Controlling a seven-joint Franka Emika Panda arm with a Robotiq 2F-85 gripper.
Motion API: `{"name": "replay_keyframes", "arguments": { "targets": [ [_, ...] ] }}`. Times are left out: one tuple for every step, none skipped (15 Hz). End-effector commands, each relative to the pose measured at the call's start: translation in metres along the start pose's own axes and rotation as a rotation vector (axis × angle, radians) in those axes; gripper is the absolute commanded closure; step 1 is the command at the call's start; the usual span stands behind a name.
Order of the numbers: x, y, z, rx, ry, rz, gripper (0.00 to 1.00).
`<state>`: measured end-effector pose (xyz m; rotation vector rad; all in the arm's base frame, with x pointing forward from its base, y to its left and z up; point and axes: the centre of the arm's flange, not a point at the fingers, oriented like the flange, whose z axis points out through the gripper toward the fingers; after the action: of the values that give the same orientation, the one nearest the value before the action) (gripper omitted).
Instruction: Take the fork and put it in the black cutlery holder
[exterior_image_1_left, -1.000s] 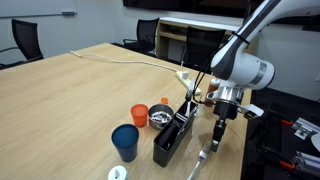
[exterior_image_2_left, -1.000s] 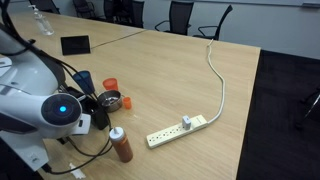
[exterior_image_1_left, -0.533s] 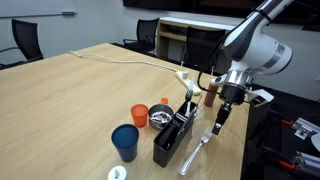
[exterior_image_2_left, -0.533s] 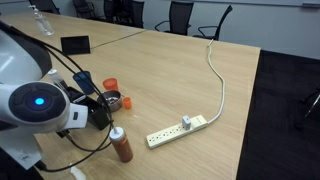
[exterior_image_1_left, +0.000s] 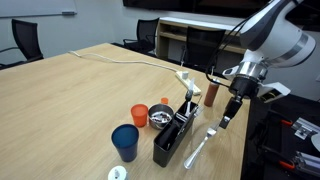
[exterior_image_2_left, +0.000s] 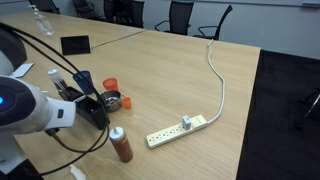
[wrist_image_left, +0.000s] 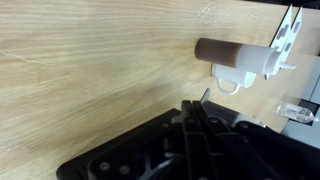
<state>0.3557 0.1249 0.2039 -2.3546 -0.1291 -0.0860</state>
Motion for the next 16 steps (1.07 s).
{"name": "replay_keyframes", "arguments": {
  "targets": [
    [-0.011,-0.034,-0.032,-0.051,0.038,-0.04,0.99],
    [-0.009,-0.045,-0.04,-0.077,0.052,-0.054,0.99],
    [-0.006,-0.054,-0.047,-0.104,0.061,-0.065,0.99],
    [-0.002,-0.065,-0.055,-0.143,0.053,-0.08,0.99],
    [0.001,-0.074,-0.063,-0.173,0.04,-0.097,0.99],
    [0.006,-0.086,-0.073,-0.216,0.034,-0.111,0.99],
    [0.011,-0.098,-0.082,-0.255,0.034,-0.127,0.99],
    [0.015,-0.109,-0.09,-0.294,0.037,-0.144,0.99],
    [0.02,-0.122,-0.1,-0.34,0.045,-0.159,0.99],
    [0.024,-0.133,-0.11,-0.39,0.066,-0.169,0.99],
    [0.029,-0.144,-0.12,-0.435,0.092,-0.179,0.99],
    [0.035,-0.154,-0.13,-0.468,0.123,-0.192,0.99],
    [0.039,-0.163,-0.14,-0.494,0.154,-0.206,0.99],
    [0.043,-0.172,-0.149,-0.521,0.184,-0.217,0.99],
    [0.049,-0.18,-0.159,-0.541,0.214,-0.23,0.99],
    [0.054,-0.186,-0.167,-0.562,0.24,-0.24,0.99]
  ]
}}
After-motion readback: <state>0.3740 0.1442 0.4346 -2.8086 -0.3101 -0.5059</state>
